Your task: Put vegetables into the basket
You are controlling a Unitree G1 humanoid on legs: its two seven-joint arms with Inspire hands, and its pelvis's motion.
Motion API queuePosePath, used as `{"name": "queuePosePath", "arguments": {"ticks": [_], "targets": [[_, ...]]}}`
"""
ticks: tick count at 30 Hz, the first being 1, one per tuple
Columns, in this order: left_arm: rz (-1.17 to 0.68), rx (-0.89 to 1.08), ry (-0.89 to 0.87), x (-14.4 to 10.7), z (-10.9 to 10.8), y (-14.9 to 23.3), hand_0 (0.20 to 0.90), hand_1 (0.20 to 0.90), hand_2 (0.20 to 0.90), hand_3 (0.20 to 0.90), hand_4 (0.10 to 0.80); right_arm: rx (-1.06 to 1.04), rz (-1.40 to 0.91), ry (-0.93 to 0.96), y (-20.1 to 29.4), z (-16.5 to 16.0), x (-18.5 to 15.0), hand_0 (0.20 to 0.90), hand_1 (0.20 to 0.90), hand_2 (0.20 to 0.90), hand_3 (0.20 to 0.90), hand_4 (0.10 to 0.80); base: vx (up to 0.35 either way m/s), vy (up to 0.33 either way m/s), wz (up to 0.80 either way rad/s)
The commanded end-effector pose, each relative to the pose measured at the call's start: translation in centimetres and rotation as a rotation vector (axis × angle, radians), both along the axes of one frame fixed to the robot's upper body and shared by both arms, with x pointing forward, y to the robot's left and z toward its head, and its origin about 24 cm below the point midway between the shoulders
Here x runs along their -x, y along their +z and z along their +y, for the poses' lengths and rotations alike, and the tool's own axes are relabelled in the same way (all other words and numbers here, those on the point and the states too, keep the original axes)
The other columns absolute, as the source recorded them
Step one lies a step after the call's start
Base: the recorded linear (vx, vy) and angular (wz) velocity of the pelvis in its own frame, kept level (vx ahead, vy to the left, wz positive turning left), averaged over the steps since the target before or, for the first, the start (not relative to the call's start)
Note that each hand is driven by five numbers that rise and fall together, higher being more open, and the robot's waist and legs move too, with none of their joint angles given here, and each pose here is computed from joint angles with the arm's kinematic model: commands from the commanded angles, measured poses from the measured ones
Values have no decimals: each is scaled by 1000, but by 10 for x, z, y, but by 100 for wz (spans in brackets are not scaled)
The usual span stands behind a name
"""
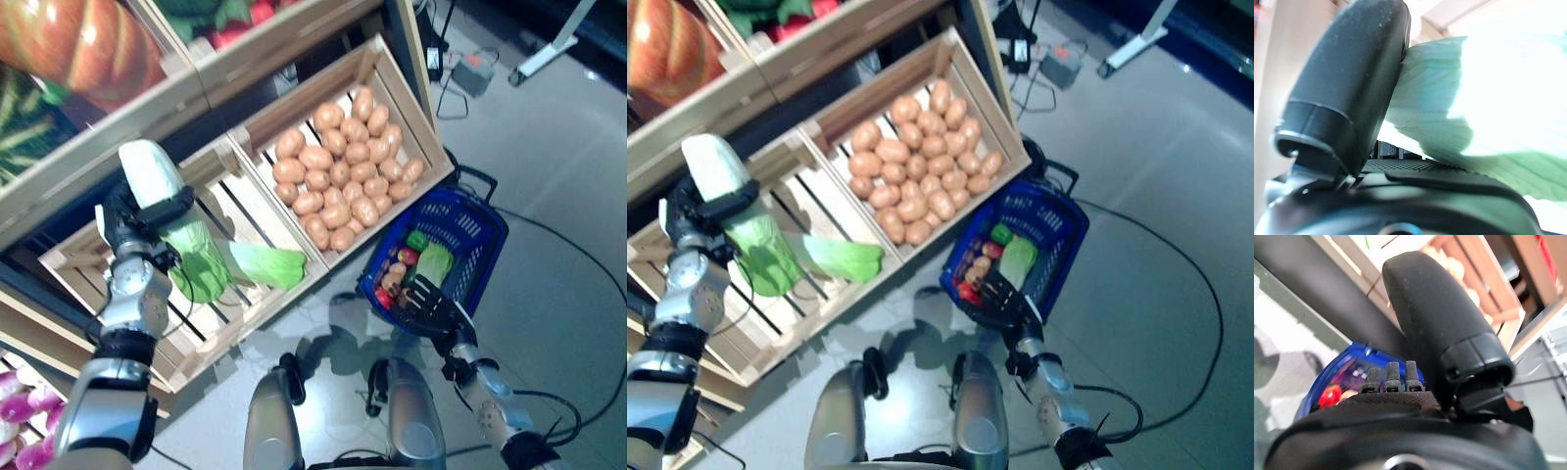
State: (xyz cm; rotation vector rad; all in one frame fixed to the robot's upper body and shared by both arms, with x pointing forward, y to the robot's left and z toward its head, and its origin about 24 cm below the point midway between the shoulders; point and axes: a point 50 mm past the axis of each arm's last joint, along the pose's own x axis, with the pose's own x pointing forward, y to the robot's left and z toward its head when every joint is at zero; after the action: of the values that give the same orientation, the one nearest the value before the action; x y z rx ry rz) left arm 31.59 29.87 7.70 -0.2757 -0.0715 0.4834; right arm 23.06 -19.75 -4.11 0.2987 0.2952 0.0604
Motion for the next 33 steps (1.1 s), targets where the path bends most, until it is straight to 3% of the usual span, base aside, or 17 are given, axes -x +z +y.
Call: {"name": "queuePosePath", "arguments": {"ticks": [1,4,6,12,19,33], "targets": [[-237,-142,-82,10,-3,29,300,300,300,300,400,-35,-153,29,20,19,-6,900,900,900,900,800,0,0,0],[-236,-141,-81,11,-3,29,300,300,300,300,400,-35,-152,29,20,18,-6,900,900,900,900,800,24,-40,3],[-312,-195,-221,24,-35,33,300,300,300,300,400,-170,-222,148,36,34,-13,900,900,900,900,800,64,-202,5],[-405,-189,-467,17,-71,51,300,300,300,300,400,-184,-349,297,74,42,-36,900,900,900,900,800,6,-119,16],[-438,-225,-625,-3,-91,69,300,300,300,300,400,-182,-411,372,109,53,-59,900,900,900,900,800,-21,-82,-6],[-533,-260,-753,-13,-127,86,300,300,300,300,400,-282,-307,513,112,93,-63,900,900,900,900,800,8,-47,-8]]}}
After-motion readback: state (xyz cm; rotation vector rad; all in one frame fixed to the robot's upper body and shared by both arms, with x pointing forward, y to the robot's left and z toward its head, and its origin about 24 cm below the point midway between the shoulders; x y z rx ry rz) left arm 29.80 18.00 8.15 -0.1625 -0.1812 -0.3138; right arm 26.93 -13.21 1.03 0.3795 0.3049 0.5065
